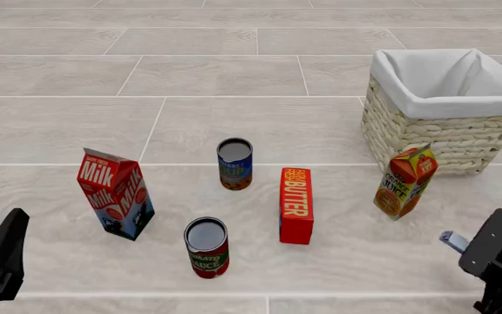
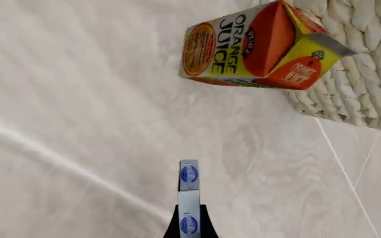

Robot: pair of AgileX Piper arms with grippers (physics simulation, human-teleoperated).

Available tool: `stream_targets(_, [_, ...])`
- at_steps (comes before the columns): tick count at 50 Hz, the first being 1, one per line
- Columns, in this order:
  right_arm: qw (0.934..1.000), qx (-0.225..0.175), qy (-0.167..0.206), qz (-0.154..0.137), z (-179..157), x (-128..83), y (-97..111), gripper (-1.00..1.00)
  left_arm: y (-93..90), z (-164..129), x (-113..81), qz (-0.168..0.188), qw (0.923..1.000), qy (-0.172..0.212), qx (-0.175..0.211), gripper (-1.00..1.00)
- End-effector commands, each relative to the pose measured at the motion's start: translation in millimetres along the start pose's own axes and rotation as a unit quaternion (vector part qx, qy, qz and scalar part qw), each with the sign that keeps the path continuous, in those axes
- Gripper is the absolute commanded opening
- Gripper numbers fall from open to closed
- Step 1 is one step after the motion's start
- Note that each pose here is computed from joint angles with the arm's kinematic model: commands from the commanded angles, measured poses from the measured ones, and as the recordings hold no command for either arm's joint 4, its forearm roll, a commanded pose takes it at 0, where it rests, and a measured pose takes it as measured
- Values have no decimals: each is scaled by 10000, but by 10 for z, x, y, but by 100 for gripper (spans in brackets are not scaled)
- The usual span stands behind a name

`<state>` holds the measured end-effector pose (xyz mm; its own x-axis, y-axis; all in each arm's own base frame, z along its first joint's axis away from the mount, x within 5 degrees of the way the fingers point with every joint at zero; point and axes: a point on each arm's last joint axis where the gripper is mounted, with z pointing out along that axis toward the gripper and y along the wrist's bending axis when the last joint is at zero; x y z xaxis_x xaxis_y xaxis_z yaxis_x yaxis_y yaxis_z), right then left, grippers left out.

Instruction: Pick the cream cheese and place it in the basket.

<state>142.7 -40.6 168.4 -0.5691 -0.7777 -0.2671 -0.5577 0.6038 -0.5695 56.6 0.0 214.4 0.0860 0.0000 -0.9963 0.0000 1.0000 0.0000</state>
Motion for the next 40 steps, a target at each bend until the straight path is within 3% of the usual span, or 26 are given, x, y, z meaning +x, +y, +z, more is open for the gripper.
stream_targets(1, [9857,701,-822,1291,-561,-195,-180,-100,0,0,0,0,10000,1,-1,100])
stream_targets(3, [9838,749,-896,1364,-583,-203,-181,-100,0,0,0,0,10000,0,0,100])
stream_targets(5, [9741,837,-1169,1747,-660,-257,-213,-100,0,0,0,-1,10000,-1,0,100])
stream_targets(6, [9741,837,-1169,1747,-660,-257,-212,-100,0,0,0,1,10000,-1,0,100])
stream_targets(9, [9614,927,-1600,2039,-802,-310,-199,-100,0,0,0,1,10000,0,0,100])
stream_targets(10, [9563,867,-1765,2165,-862,-329,-171,-100,0,0,0,0,10000,0,-1,100])
stream_targets(12, [9360,905,-2155,2631,-1042,-385,-231,-100,0,0,0,0,10000,0,0,100])
stream_targets(13, [9296,928,-2256,2763,-1086,-401,-257,-100,0,0,0,1,10000,-1,0,100])
stream_targets(14, [9296,928,-2256,2763,-1086,-401,-257,-100,0,0,0,1,10000,-1,0,100])
stream_targets(15, [9170,950,-2415,3031,-1156,-425,-304,-100,0,0,0,0,10000,1,0,100])
stream_targets(16, [9111,950,-2481,3153,-1182,-438,-325,-100,0,0,0,0,10000,1,0,100])
stream_targets(18, [9083,1028,-2551,3152,-1212,-441,-345,-100,0,0,0,1,10000,0,0,100])
stream_targets(22, [8899,1060,-2773,3463,-1347,-467,-411,-100,0,0,0,0,10000,-1,-1,100])
stream_targets(26, [8882,1033,-2798,3495,-1366,-484,-429,-100,0,0,0,0,10000,-1,0,100])
stream_targets(28, [8787,1039,-2853,3684,-1408,-512,-494,-100,0,0,0,0,10000,-1,0,100])
stream_targets(31, [8772,1171,-2917,3630,-1472,-553,-590,-100,0,0,0,0,10000,0,-1,100])
stream_targets(36, [8531,1173,-3078,4047,-1575,-673,-818,-100,0,0,0,-1,10000,1,0,100])
stream_targets(39, [8530,1156,-3092,4042,-1592,-732,-895,-100,0,0,0,-1,10000,0,0,100])
stream_targets(40, [8586,1150,-3057,3952,-1584,-759,-923,-100,0,0,0,1,10000,-1,0,100])
